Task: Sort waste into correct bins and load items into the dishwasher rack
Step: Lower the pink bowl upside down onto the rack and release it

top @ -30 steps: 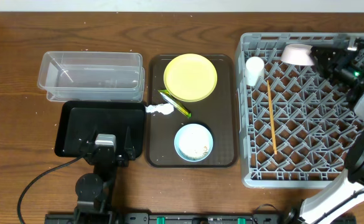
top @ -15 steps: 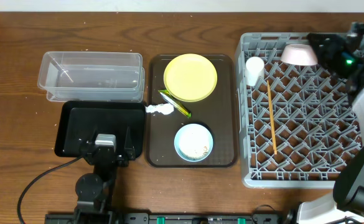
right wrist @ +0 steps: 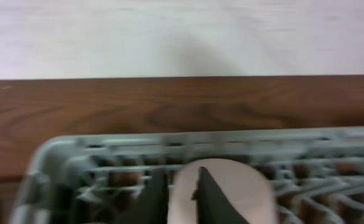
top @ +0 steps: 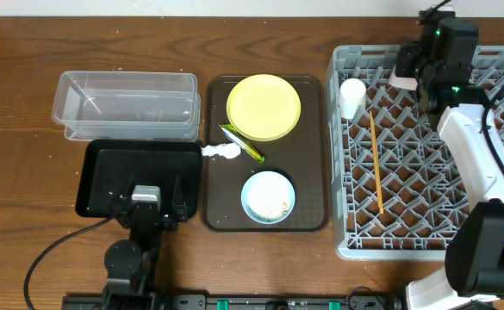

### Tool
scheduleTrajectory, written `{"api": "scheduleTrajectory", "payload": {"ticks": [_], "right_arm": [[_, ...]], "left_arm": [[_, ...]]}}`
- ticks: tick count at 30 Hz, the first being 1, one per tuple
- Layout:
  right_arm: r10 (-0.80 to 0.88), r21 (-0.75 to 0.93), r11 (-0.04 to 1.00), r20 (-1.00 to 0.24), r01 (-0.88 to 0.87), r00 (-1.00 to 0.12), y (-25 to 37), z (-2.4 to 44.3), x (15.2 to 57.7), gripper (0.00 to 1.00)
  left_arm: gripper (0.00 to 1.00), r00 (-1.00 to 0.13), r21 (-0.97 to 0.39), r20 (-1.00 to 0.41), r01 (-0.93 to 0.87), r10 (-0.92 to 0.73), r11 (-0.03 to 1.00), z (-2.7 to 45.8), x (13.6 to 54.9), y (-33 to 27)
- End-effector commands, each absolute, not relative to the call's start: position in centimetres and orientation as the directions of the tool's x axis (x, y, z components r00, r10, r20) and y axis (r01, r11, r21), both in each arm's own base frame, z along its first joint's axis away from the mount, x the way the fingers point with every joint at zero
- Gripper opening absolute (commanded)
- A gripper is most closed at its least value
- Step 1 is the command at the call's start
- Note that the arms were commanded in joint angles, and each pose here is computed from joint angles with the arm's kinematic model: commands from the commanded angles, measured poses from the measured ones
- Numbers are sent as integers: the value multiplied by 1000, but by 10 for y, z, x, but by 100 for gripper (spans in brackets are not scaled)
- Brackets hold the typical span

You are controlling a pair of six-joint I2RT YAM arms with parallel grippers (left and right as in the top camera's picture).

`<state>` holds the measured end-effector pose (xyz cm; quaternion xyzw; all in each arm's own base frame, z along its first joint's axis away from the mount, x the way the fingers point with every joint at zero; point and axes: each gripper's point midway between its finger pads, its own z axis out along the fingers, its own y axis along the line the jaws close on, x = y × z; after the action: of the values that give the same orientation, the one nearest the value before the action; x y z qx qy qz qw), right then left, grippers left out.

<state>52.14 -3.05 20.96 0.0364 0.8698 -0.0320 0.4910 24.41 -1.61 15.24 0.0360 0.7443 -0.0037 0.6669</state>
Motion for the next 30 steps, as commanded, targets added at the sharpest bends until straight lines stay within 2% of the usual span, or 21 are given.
{"api": "scheduleTrajectory", "payload": {"ticks": [1, 15, 30], "right_arm": [[-13, -105, 981, -874, 162, -486, -52, 227, 523, 10], [5, -105, 983, -800, 148, -600, -60, 160, 531, 7], [67, -100, 975, -717, 198, -694, -84, 133, 508, 4]], "left_arm": [[90, -163, 55, -985, 39, 61, 998, 134, 244, -12], [90, -163, 55, -985, 39, 61, 998, 134, 244, -12], [90, -163, 55, -985, 39, 61, 998, 134, 244, -12]]}}
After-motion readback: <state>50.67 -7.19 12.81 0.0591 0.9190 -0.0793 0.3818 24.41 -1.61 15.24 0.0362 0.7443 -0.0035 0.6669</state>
